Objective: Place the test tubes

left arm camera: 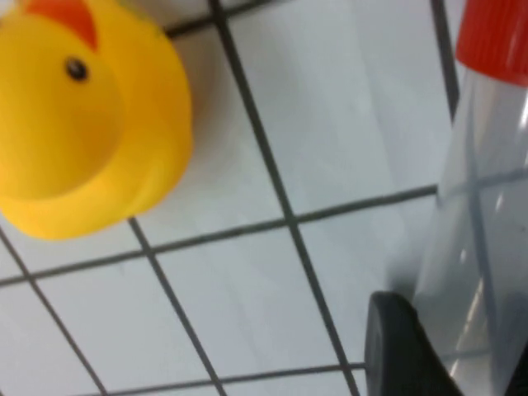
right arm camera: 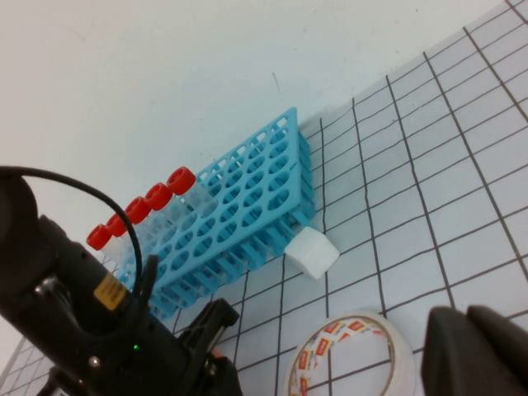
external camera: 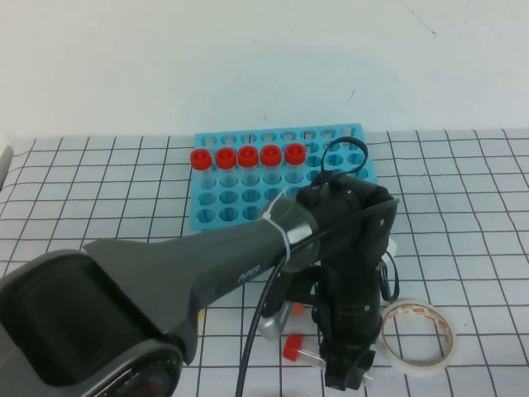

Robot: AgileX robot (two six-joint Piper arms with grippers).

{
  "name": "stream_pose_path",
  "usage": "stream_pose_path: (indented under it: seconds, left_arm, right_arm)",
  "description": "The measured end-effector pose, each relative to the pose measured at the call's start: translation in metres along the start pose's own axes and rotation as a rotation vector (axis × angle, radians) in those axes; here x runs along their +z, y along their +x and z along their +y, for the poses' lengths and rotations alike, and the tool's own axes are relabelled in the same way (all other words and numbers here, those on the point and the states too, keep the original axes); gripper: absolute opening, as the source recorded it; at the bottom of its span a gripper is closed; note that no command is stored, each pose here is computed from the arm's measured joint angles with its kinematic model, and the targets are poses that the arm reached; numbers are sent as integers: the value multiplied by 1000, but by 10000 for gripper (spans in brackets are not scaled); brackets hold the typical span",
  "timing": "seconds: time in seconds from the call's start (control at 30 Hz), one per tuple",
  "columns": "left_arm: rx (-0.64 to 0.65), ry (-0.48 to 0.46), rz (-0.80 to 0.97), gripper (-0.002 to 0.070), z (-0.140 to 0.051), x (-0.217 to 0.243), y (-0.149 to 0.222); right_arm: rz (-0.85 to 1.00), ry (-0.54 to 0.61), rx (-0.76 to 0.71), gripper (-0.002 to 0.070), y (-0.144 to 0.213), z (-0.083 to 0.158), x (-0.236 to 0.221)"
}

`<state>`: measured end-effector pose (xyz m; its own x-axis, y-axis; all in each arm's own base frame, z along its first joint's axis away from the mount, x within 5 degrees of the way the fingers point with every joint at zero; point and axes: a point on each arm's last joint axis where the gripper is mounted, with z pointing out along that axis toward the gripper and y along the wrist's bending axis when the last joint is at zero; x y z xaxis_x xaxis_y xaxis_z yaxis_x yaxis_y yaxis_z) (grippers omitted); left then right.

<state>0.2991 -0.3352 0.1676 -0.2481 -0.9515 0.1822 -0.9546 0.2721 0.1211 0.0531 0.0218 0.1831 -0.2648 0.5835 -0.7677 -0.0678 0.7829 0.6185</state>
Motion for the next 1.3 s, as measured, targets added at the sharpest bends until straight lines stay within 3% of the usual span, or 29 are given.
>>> stream_pose_path:
  seconds: [0.17,0.37,0.7,0.93,1.0,1.3]
  left_arm:
    - [106,12,-30,216,-1,0,-3]
    - [416,30,-112,216,-5,-1,-9]
    - [1200,-27,-311,216,-12,-6,-22]
    - [1802,-106,-274,216,-11,-5,-19]
    - [1917,-116,-254,216,-10,-5,-18]
    - [2166,-142,-230,216,-9,-4,-17]
  right_arm:
    - [0,-1,-9,-1,0,0,0]
    - [-1,-4,-11,-1,0,0,0]
    - [-1,-5,-9,-1,0,0,0]
    - [-1,-6,-7,-1,0,1,0]
    - [-1,-6,-7,-1,0,1,0]
    - [-1,-6,-7,-1,0,1,0]
